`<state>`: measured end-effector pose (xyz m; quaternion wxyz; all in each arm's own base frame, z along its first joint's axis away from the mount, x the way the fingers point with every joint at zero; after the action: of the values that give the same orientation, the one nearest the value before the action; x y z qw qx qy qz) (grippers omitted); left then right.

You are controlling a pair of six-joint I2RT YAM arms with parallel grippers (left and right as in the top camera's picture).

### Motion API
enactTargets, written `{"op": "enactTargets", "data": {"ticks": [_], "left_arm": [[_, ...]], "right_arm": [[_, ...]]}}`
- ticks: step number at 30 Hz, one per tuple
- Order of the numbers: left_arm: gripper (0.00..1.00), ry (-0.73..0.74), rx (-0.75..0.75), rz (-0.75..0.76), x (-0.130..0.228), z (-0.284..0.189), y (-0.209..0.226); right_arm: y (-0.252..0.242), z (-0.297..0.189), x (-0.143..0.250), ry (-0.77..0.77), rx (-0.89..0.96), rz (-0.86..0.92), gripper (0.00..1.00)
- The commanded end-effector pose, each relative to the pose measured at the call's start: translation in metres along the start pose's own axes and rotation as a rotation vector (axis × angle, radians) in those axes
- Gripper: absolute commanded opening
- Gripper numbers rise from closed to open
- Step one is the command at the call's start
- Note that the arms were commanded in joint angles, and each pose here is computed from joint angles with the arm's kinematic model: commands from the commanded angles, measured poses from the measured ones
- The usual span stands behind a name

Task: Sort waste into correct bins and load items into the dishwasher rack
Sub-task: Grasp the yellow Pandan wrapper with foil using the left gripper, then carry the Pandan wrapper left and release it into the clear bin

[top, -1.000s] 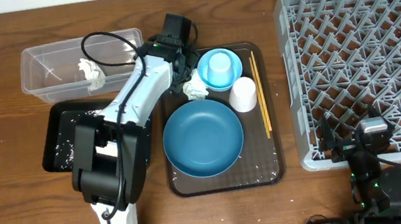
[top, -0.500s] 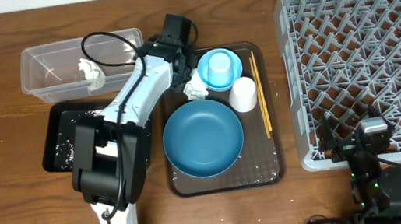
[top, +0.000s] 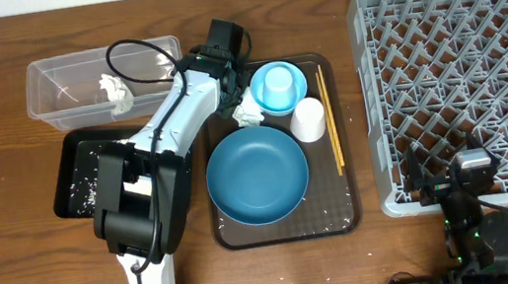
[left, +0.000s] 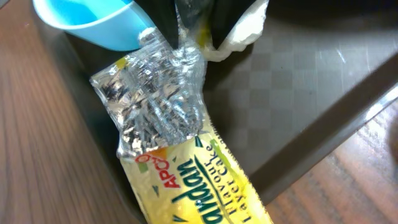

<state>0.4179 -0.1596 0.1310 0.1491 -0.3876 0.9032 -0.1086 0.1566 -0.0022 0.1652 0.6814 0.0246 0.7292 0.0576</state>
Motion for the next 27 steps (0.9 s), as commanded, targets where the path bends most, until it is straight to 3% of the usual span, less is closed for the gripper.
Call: {"op": "enactTargets", "data": {"ticks": [1,14,19,24,27], "left_arm": [[0.06,-0.009,0.004,0.055,0.0,-0.008,-0.001],[0.06,-0.116,0.238,0.101,-0.007,-0.117,-0.019],[0.06,-0.224,0.309,0.111,-0.016,-0.158,-0.018],[0.06,-0.501,0.159,0.18,-0.042,-0.175,-0.002],[0.11,-0.581,0.037,0.179,-0.062,-0.168,0.012]], "right_arm": [[0.003,0.0,0.001,0.006,-0.016,-0.009,0.99],[0.003,0.0,0.001,0.006,-0.016,-0.009,0.99],[0.003,0.0,0.001,0.006,-0.016,-0.009,0.99],[0.003,0.0,0.001,0.006,-0.016,-0.009,0.99],[0.003,0.0,0.001,0.006,-0.016,-0.009,0.99]]}}
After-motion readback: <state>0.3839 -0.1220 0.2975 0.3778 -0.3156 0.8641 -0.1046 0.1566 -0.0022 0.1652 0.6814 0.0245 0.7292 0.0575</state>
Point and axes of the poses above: each gripper's point midway between its finger pads, its own z axis out along the fingers, its own y axis along the line the jaws close on, x = y × z, the point moved 9 cm from there along -z, back along the fingers, and after that the axes turned 8 degrees about z, right-handed, at the moved point
